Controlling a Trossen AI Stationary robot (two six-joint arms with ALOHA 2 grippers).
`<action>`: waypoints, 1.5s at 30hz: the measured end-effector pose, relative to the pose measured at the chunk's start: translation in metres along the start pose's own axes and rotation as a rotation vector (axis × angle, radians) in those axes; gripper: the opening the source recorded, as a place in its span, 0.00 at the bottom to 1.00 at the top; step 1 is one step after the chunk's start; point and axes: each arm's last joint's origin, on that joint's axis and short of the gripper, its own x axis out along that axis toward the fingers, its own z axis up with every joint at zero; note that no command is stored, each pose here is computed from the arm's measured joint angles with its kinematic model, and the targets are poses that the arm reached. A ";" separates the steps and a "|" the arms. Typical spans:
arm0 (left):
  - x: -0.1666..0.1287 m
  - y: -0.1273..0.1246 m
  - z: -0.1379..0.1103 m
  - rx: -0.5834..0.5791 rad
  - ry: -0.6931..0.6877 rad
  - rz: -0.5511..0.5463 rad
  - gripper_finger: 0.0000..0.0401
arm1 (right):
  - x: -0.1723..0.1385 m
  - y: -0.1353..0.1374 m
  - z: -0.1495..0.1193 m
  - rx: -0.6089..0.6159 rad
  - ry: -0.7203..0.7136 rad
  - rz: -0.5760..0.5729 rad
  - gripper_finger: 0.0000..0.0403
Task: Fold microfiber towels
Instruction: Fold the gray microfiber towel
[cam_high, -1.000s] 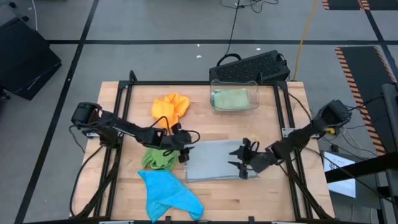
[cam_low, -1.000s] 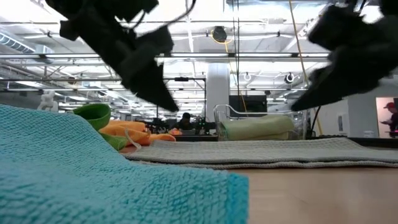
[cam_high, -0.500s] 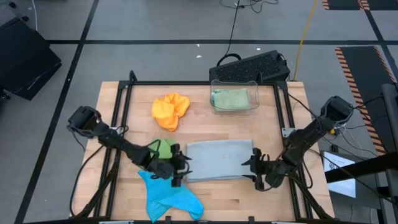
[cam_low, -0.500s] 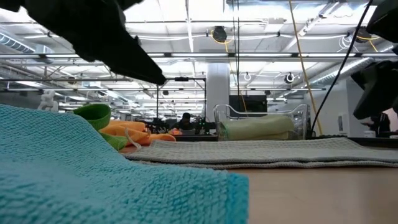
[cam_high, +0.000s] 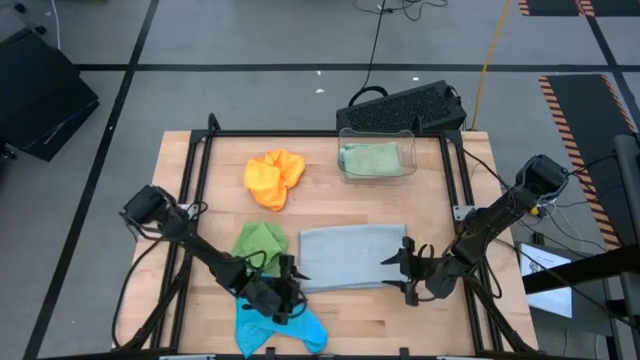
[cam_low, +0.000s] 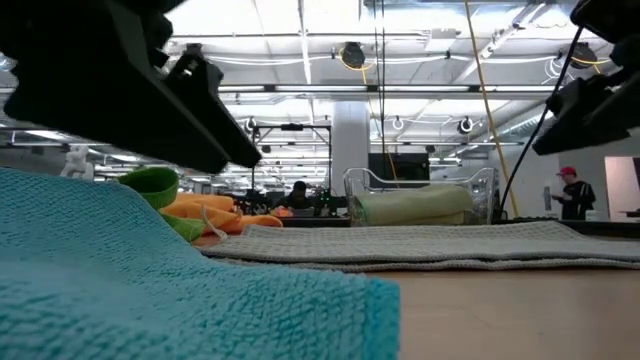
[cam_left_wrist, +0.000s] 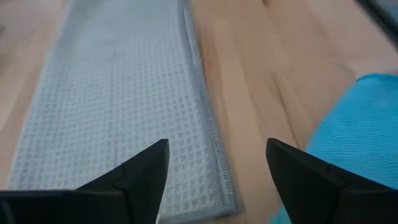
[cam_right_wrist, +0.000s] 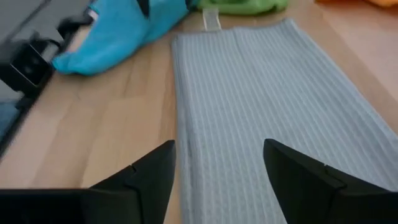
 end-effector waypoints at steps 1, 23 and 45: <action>0.004 -0.002 0.000 0.005 0.013 -0.003 0.67 | 0.000 0.000 0.001 0.004 -0.009 0.004 0.57; 0.033 -0.002 -0.020 -0.040 0.243 0.022 0.45 | 0.029 0.004 0.009 0.015 -0.183 -0.038 0.56; 0.018 0.021 0.003 -0.087 0.225 -0.052 0.02 | 0.106 0.044 0.033 -0.024 -0.201 -0.074 0.56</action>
